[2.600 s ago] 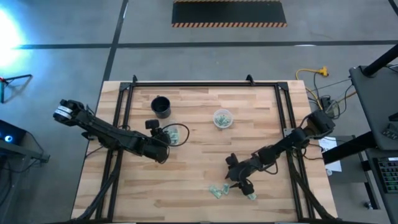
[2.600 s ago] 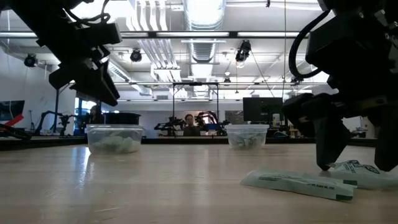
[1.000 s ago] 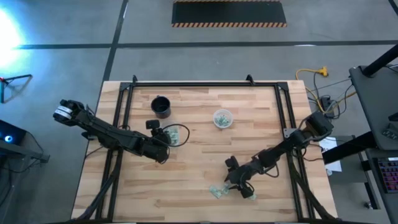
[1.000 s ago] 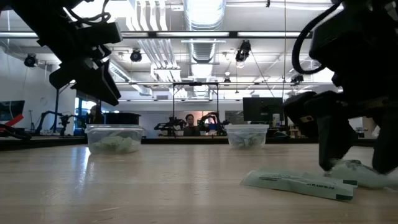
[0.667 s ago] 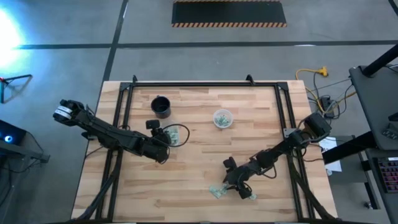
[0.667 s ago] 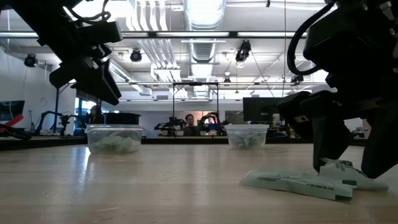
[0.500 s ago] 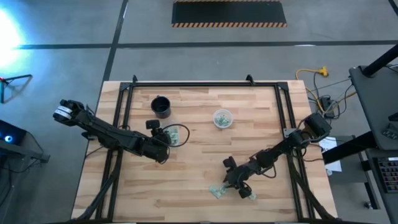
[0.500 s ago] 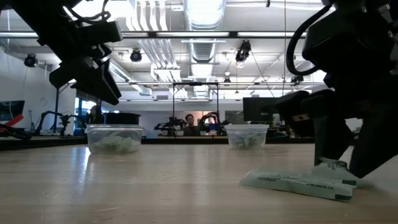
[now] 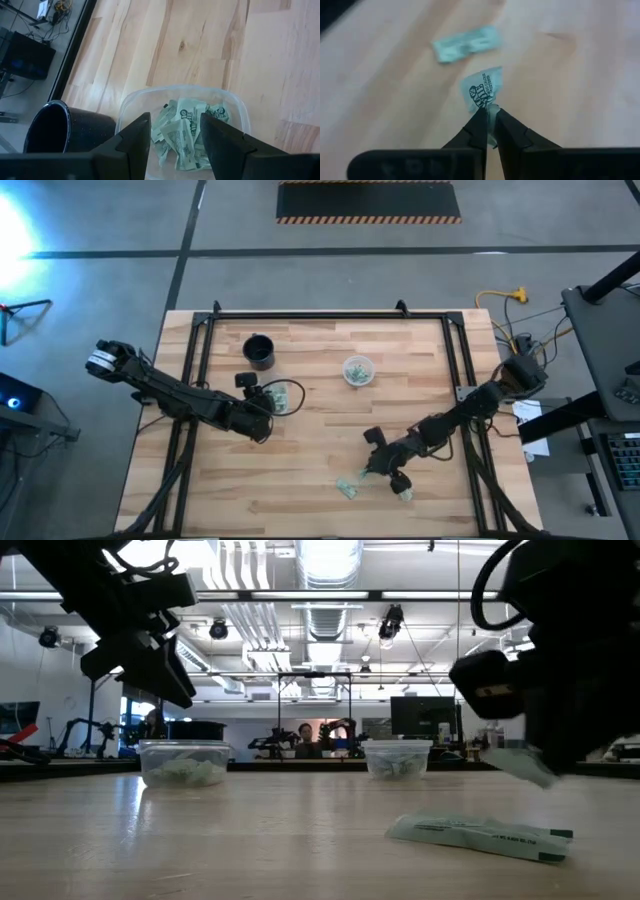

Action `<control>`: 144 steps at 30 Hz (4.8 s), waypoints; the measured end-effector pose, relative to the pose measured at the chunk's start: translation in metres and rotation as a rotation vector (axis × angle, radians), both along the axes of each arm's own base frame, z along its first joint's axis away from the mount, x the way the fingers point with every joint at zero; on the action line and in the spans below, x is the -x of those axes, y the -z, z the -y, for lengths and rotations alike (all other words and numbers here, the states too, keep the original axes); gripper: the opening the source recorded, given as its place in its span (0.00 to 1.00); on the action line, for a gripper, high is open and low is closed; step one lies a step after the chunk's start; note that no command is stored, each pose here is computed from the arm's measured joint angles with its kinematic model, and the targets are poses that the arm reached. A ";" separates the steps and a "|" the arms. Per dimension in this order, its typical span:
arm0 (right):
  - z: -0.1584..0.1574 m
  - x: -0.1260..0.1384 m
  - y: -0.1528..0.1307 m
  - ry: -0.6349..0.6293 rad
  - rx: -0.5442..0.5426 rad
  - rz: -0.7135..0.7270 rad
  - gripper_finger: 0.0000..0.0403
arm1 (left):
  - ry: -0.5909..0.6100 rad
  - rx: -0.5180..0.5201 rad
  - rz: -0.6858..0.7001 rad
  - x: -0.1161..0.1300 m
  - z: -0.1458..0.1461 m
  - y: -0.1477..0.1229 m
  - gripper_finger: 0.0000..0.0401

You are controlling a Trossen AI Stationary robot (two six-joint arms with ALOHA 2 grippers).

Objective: Pick and place items into bin
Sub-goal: Put the stevia packet into the right transparent bin

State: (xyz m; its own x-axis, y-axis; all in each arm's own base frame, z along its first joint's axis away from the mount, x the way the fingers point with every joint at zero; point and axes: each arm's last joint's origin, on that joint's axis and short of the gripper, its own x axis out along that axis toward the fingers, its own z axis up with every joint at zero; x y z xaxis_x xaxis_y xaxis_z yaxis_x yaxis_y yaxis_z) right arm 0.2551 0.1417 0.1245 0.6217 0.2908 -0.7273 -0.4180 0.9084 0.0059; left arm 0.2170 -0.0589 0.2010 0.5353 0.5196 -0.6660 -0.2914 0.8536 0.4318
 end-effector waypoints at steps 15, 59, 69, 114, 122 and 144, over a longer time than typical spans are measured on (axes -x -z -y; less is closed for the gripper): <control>0.093 -0.009 -0.050 0.481 0.344 0.177 0.05 | -0.001 0.010 0.031 -0.003 0.001 -0.004 0.39; 0.105 0.012 -0.075 0.196 -0.043 0.124 0.47 | -0.021 0.026 0.071 -0.005 0.001 -0.007 0.39; 0.025 0.046 -0.062 0.162 -0.230 -0.142 0.45 | -0.022 0.027 0.072 -0.005 0.001 -0.006 0.39; -0.066 0.047 -0.008 0.390 -0.107 -0.447 0.43 | -0.023 0.026 0.065 -0.004 0.001 -0.004 0.39; -0.066 0.047 -0.001 0.403 -0.064 -0.459 0.29 | -0.025 0.025 0.059 -0.002 0.000 -0.001 0.39; -0.065 0.043 -0.033 0.308 0.249 -0.254 0.02 | -0.025 0.028 0.067 -0.003 0.001 -0.002 0.39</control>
State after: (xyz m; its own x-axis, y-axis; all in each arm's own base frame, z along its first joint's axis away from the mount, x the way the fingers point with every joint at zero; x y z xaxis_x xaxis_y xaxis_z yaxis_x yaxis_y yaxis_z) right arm 0.2123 0.2071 0.1580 0.4449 -0.0821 -0.8918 -0.1419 0.9767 -0.1607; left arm 0.2199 -0.0596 0.2025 0.5660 0.5154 -0.6434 -0.3406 0.8569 0.3868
